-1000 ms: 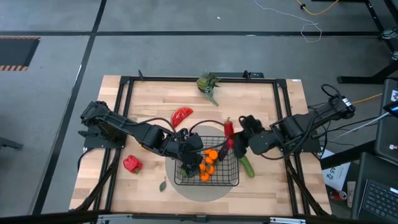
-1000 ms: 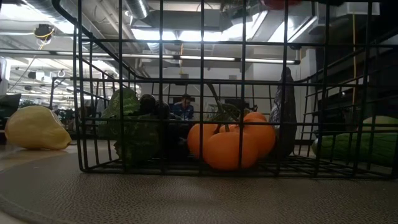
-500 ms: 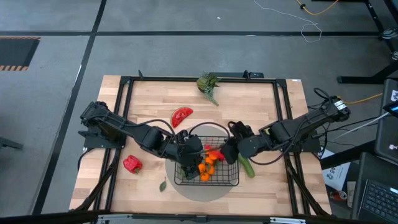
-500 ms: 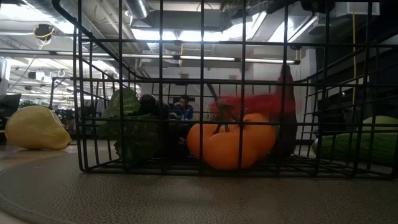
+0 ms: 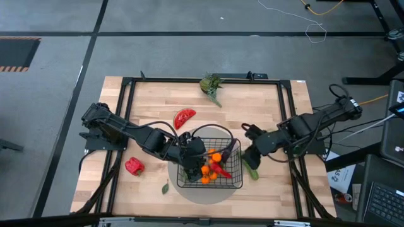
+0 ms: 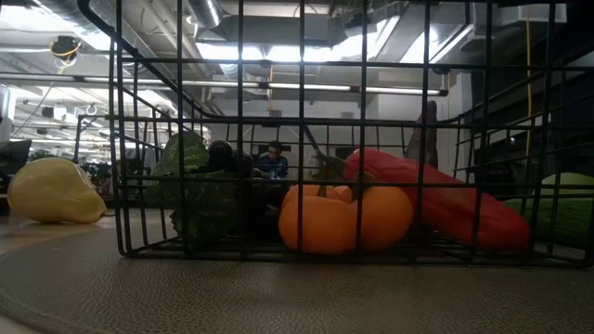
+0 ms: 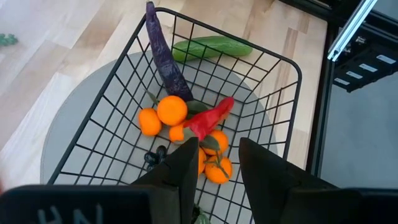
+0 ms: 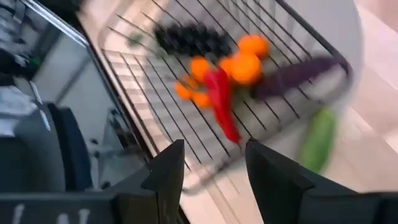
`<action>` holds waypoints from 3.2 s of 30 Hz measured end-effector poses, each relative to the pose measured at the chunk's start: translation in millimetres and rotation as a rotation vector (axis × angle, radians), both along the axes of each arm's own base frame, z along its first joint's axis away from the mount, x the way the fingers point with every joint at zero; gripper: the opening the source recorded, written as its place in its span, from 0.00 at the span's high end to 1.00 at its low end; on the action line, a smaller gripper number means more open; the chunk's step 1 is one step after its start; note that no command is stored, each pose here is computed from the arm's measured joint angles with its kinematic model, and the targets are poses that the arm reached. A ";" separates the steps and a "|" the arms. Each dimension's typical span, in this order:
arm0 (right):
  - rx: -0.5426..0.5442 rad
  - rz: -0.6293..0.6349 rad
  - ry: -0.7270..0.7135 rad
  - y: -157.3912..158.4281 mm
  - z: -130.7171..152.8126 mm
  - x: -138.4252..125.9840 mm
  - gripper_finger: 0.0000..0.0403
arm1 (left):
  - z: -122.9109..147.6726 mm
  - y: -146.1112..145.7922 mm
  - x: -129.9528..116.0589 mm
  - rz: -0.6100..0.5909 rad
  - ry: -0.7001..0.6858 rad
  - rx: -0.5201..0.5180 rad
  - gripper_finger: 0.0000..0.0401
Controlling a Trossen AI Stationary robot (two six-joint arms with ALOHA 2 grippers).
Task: Build produce basket
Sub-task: Put the green cucumber into the black wire basket
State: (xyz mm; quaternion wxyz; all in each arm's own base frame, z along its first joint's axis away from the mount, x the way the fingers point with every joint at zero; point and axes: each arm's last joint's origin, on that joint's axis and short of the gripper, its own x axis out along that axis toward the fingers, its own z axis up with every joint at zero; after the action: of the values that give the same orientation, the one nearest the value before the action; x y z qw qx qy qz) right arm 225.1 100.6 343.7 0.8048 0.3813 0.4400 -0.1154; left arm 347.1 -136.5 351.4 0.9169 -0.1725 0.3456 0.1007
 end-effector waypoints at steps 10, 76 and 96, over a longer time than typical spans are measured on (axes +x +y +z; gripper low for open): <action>-0.160 -0.052 0.226 -7.0 -20.0 -22.9 0.58 | 0.1 0.1 0.2 0.001 -0.002 -0.001 0.73; -0.047 0.034 0.270 4.5 -156.0 -31.4 0.58 | 0.4 2.2 0.9 0.021 -0.010 0.015 0.73; -0.046 -0.003 0.350 11.2 -185.6 -22.0 0.58 | 0.5 3.2 1.3 0.026 -0.011 0.016 0.73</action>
State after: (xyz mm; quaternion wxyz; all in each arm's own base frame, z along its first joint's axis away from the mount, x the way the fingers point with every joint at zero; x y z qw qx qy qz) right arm 203.1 111.8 158.1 0.7243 0.3374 0.5700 -0.1914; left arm 348.4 -133.3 351.9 0.9187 -0.1703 0.3374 0.1144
